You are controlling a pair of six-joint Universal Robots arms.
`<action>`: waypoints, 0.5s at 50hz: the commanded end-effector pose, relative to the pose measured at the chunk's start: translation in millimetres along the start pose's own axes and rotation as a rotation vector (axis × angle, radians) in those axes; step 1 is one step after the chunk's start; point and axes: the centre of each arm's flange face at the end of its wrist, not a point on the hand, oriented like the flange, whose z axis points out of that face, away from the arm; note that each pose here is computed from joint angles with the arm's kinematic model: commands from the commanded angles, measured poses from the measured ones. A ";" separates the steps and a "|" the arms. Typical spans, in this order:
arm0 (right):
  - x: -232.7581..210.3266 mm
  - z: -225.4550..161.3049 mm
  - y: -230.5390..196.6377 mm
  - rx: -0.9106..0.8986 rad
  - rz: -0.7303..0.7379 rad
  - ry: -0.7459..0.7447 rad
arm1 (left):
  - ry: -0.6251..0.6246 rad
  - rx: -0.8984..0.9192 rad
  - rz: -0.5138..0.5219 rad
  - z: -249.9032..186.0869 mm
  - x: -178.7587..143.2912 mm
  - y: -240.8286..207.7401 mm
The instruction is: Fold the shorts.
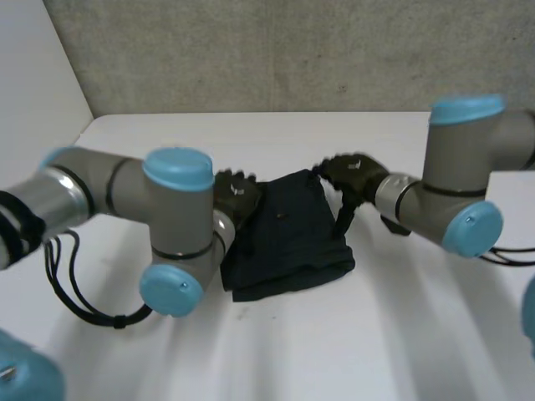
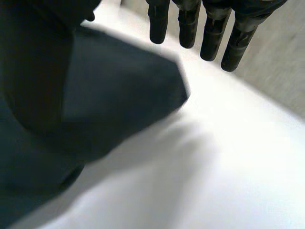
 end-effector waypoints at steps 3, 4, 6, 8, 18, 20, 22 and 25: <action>23.3 -69.5 -96.0 0.372 0.095 0.217 | -0.101 0.304 -0.272 -78.0 -67.2 -110.9; 25.9 -79.2 -104.3 0.407 0.105 0.254 | -0.117 0.320 -0.288 -85.6 -75.1 -116.2; 33.8 -107.4 -121.4 0.473 0.133 0.377 | -0.158 0.347 -0.311 -99.8 -93.9 -123.7; 38.0 -124.3 -125.3 0.473 0.147 0.451 | -0.233 0.357 -0.332 -123.1 -124.1 -127.9; 35.9 -155.4 -106.6 0.237 0.136 0.543 | -0.307 0.222 -0.367 -162.1 -156.5 -116.4; 36.3 -155.9 -108.2 0.244 0.134 0.545 | -0.302 0.222 -0.379 -161.9 -155.5 -115.8; 36.6 -156.5 -109.6 0.251 0.134 0.547 | -0.297 0.219 -0.398 -161.5 -154.2 -114.2; 35.7 -156.9 -110.6 0.253 0.132 0.541 | -0.297 0.211 -0.413 -160.7 -154.6 -111.5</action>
